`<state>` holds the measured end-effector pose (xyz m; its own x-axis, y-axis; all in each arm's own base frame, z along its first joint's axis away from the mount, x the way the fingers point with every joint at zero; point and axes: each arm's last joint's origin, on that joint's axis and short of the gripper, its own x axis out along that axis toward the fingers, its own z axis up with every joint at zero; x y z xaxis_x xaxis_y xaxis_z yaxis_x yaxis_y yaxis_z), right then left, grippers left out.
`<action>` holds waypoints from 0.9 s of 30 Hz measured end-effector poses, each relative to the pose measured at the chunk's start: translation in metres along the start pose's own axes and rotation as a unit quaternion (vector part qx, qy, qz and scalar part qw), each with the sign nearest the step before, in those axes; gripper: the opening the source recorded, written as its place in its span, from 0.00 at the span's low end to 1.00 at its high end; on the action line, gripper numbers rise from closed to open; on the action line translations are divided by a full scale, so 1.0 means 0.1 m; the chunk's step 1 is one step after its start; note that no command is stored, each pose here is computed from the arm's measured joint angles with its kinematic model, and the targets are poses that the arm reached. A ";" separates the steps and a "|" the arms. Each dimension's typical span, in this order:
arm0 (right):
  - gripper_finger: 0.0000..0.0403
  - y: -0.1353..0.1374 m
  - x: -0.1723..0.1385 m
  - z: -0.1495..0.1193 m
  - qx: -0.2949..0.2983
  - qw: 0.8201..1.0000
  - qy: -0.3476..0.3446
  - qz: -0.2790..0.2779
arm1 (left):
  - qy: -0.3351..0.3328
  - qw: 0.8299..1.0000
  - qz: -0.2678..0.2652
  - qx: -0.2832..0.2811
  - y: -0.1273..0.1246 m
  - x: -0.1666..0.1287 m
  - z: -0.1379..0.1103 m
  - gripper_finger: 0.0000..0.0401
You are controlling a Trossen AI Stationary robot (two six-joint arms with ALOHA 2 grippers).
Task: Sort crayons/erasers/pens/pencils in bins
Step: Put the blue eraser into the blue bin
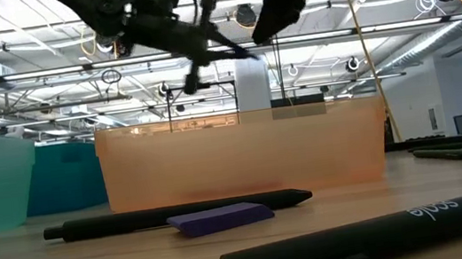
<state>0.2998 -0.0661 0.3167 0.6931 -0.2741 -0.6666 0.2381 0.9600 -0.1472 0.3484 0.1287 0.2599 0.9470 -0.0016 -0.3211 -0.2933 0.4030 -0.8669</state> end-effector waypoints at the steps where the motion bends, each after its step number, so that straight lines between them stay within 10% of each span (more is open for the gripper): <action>1: 0.38 0.02 -0.03 0.01 -0.002 1.000 -0.005 0.002 | 0.005 1.000 0.019 0.015 -0.03 -0.09 0.00 0.05; 6: 0.50 0.08 -0.18 0.00 -0.022 1.000 -0.010 0.009 | 0.094 0.976 0.182 0.073 -0.16 -0.72 -0.31 0.05; 12: 0.54 0.10 -0.25 -0.05 -0.029 0.999 0.014 -0.004 | 0.239 0.905 0.343 0.082 -0.28 -1.47 -0.99 0.05; 27: 0.52 1.60 -0.02 -0.18 -0.143 0.970 0.009 0.197 | 0.311 0.854 0.388 0.156 0.41 -1.71 -1.87 0.06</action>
<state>0.3243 0.0894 0.2809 0.6793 0.1147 -0.7248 -0.2419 0.9675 -0.0736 0.1499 -0.0254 0.2076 0.2035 -0.0704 -0.9765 -0.6598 0.7271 -0.1899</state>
